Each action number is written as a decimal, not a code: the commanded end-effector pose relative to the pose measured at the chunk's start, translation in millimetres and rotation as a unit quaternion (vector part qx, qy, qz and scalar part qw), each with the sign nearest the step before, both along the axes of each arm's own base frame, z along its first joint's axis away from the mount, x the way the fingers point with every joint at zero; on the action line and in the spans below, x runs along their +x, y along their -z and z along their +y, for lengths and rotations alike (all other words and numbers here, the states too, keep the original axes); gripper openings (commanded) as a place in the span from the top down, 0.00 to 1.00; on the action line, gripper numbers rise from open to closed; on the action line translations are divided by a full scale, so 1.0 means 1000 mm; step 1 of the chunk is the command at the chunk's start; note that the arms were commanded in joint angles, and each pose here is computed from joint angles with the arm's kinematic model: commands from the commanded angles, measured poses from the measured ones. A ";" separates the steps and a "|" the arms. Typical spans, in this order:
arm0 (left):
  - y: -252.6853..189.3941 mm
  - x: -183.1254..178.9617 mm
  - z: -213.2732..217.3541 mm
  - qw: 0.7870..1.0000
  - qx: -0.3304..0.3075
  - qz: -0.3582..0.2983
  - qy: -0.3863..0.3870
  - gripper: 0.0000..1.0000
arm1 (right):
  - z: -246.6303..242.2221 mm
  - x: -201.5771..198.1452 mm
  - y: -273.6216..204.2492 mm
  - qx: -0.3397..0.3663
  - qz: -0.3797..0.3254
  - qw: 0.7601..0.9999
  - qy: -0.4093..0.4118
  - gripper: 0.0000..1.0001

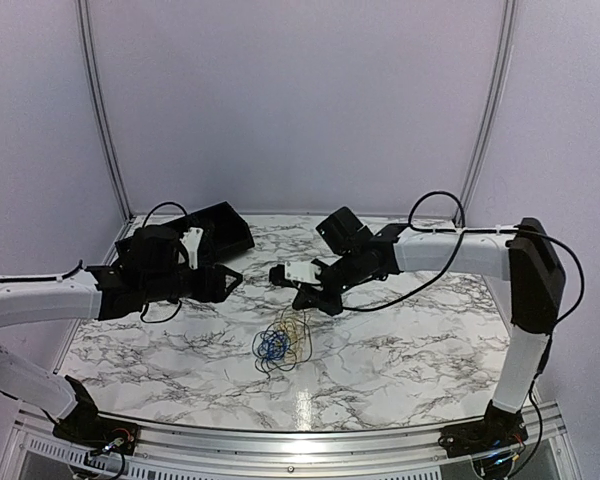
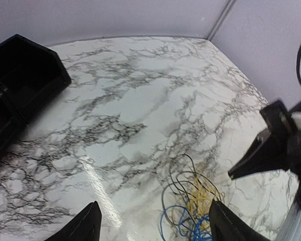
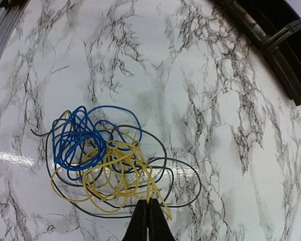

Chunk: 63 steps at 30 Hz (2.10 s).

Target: Untangle the cables

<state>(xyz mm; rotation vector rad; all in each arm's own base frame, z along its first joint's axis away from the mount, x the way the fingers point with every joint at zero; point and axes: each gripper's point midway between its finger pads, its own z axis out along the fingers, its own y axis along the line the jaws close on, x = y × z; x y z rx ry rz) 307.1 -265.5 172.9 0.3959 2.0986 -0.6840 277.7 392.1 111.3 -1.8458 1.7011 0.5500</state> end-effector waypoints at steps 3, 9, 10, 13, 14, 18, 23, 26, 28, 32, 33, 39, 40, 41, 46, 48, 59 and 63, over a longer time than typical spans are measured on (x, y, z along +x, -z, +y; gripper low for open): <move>-0.028 -0.047 -0.022 0.992 -0.088 -0.071 0.058 0.23 | 0.006 0.002 -0.080 0.064 0.024 0.997 0.044 1.00; -0.028 -0.052 -0.022 0.988 -0.121 -0.091 0.030 0.25 | 0.011 0.000 -0.100 0.087 0.044 0.994 0.056 1.00; -0.029 -0.051 -0.024 0.987 -0.127 -0.097 0.028 0.25 | 0.012 0.001 -0.105 0.091 0.045 0.993 0.057 1.00; -0.030 -0.053 -0.035 0.984 -0.139 -0.105 0.035 0.28 | 0.014 0.002 -0.112 0.099 0.053 0.992 0.063 1.00; -0.030 -0.053 -0.040 0.983 -0.141 -0.107 0.039 0.28 | 0.015 0.002 -0.113 0.099 0.054 0.991 0.065 1.00; -0.028 -0.052 -0.057 0.982 -0.144 -0.107 0.054 0.31 | 0.015 0.006 -0.114 0.101 0.053 0.991 0.075 1.00; -0.023 -0.042 -0.075 0.983 -0.138 -0.104 0.057 0.36 | 0.016 0.001 -0.117 0.109 0.067 0.989 0.071 1.00; -0.016 -0.023 -0.072 0.986 -0.133 -0.099 0.006 0.37 | 0.017 -0.001 -0.119 0.114 0.073 0.989 0.066 1.00; -0.012 -0.016 -0.075 0.987 -0.131 -0.098 -0.006 0.38 | 0.018 -0.004 -0.120 0.118 0.078 0.988 0.063 1.00; 0.000 -0.003 -0.091 0.988 -0.123 -0.090 -0.010 0.39 | 0.019 -0.009 -0.121 0.127 0.089 0.986 0.054 1.00; 0.005 0.001 -0.094 0.989 -0.119 -0.087 -0.016 0.40 | 0.020 -0.010 -0.123 0.130 0.091 0.986 0.052 1.00; 0.050 0.018 -0.079 0.989 -0.100 -0.055 -0.093 0.44 | 0.013 -0.019 -0.196 0.194 0.076 0.978 0.015 1.00; 0.057 0.017 -0.073 0.988 -0.100 -0.052 -0.105 0.45 | 0.009 -0.016 -0.216 0.213 0.065 0.975 0.018 1.00; 0.067 0.015 -0.065 0.987 -0.096 -0.047 -0.117 0.45 | 0.004 -0.013 -0.231 0.228 0.059 0.972 0.022 1.00; 0.100 0.014 -0.039 0.983 -0.071 -0.035 -0.167 0.48 | -0.017 -0.024 -0.296 0.286 0.056 0.957 -0.014 1.00; 0.111 0.013 -0.036 0.983 -0.064 -0.027 -0.172 0.48 | -0.022 -0.034 -0.319 0.300 0.048 0.952 -0.038 1.00; 0.120 0.008 -0.036 0.986 -0.049 -0.023 -0.155 0.49 | -0.038 -0.025 -0.341 0.306 -0.004 0.952 -0.021 1.00; 0.113 0.005 -0.037 0.988 -0.047 -0.032 -0.142 0.48 | -0.040 -0.018 -0.330 0.299 0.001 0.954 -0.007 1.00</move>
